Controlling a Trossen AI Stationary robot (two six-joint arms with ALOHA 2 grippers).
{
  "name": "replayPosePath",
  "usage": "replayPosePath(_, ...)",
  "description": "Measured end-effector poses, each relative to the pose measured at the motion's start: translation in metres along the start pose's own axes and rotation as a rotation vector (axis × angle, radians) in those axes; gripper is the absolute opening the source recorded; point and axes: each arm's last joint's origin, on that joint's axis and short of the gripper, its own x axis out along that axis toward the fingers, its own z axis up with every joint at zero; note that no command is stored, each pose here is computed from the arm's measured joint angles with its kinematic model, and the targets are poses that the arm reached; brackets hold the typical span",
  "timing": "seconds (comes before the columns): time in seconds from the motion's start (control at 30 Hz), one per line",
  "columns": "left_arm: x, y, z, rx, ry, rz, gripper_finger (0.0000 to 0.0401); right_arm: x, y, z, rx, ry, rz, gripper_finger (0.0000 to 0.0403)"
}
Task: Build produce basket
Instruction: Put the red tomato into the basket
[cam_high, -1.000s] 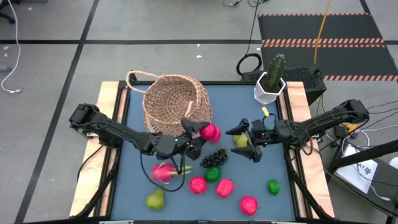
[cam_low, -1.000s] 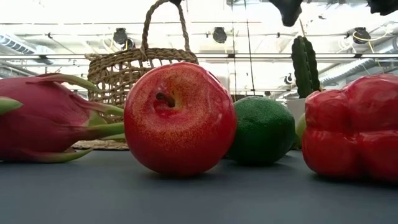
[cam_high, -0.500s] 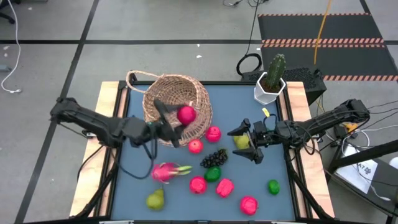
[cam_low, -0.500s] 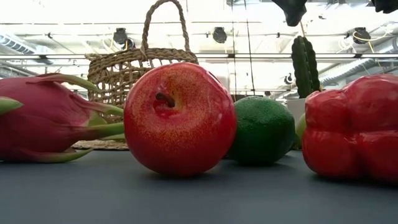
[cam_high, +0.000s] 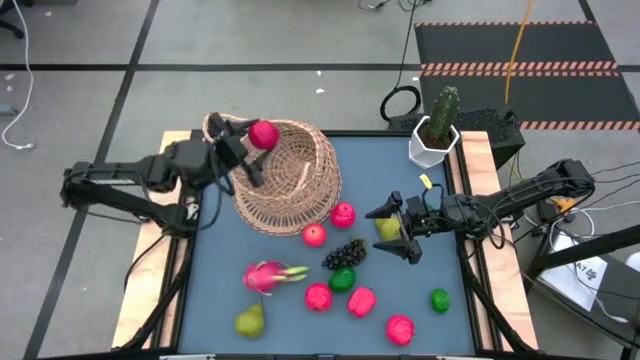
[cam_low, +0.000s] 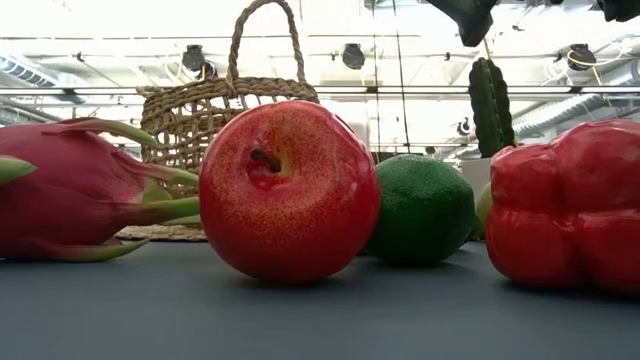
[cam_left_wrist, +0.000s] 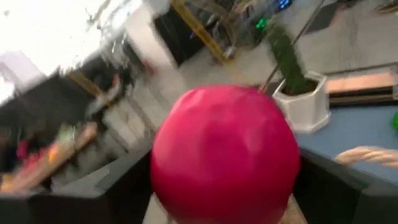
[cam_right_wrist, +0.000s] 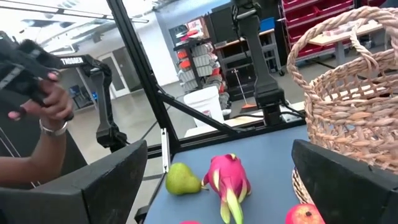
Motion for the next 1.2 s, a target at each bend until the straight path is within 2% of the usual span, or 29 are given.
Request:
replayPosePath(0.13,0.018,0.009,-0.020,-0.105,0.133,-0.011,0.0321,0.000,0.000,0.000,-0.009,-0.001,0.000,0.0394)
replayPosePath(0.37,0.039,0.005,-0.049,-0.137,0.361,-0.042,0.0321,0.000,0.000,0.000,-0.009,0.000,0.000,0.0394)
replayPosePath(0.53,0.049,-0.004,-0.056,-0.070,0.417,-0.062,0.0321,0.000,-0.001,-0.002,-0.012,0.020,-0.007,0.0394)
replayPosePath(0.7,0.056,-0.015,-0.064,-0.161,0.497,-0.068,0.0321,0.000,-0.001,-0.003,-0.018,0.033,-0.011,0.0394)
replayPosePath(1.2,0.106,-0.016,-0.116,-0.196,0.796,-0.119,0.0321,0.000,-0.001,-0.003,-0.018,0.033,-0.018,0.0394)
